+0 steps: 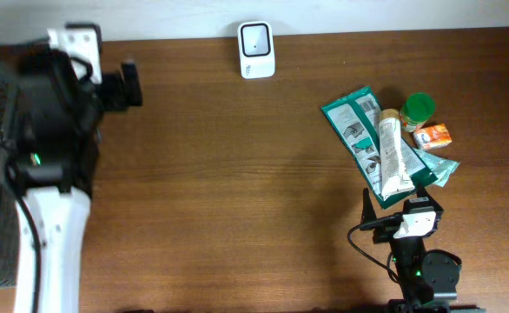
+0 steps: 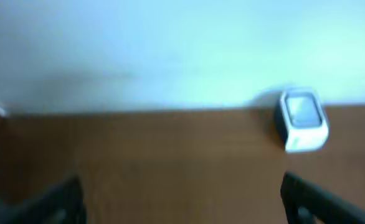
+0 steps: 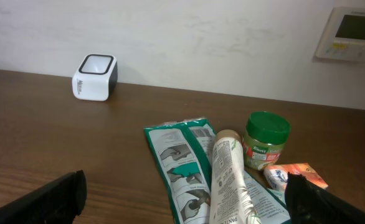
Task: Scan the item barcode
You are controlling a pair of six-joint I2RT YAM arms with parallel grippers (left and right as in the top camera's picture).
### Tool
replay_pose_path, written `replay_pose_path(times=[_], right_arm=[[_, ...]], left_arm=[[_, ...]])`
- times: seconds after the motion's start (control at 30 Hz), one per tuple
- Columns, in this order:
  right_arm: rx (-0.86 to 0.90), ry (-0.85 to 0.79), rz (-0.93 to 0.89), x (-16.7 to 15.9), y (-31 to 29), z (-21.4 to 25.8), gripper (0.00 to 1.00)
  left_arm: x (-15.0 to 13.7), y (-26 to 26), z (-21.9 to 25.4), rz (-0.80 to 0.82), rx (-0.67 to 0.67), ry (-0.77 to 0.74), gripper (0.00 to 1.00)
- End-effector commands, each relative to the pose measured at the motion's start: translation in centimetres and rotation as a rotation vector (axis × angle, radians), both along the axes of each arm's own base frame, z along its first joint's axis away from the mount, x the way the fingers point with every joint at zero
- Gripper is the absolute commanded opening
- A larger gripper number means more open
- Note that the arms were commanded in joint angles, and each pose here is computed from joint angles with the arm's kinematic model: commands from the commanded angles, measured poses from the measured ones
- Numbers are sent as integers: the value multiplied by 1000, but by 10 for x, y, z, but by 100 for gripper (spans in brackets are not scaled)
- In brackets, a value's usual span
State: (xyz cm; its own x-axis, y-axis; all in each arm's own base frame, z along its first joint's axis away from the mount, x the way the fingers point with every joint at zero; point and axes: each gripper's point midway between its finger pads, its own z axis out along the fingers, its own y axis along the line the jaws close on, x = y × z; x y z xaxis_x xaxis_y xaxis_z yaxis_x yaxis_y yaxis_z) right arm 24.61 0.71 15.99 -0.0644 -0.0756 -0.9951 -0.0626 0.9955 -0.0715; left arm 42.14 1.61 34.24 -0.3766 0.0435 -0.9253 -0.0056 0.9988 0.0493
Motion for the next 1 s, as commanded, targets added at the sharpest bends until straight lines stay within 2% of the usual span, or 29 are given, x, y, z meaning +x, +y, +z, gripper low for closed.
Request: replay_pose_path(times=[0.0, 0.1, 0.23, 0.43, 0.67, 0.97], right_arm=[[8, 1, -3, 0, -1, -2, 98], [8, 0, -3, 0, -1, -2, 98], [8, 0, -3, 0, -1, -2, 99], [8, 0, -3, 0, -1, -2, 98], [8, 1, -3, 0, -1, -2, 98], [8, 1, -3, 0, -1, -2, 98]], left_arm=[[-35, -10, -15, -51, 12, -89, 99], [-60, -10, -26, -53, 28, -194, 99], [-96, -12, -57, -70, 121, -322, 99], [-138, -14, -113, -85, 235, -392, 99], [-159, -7, -154, -39, 250, -412, 99], [-169, -4, -179, -32, 248, -321, 99]])
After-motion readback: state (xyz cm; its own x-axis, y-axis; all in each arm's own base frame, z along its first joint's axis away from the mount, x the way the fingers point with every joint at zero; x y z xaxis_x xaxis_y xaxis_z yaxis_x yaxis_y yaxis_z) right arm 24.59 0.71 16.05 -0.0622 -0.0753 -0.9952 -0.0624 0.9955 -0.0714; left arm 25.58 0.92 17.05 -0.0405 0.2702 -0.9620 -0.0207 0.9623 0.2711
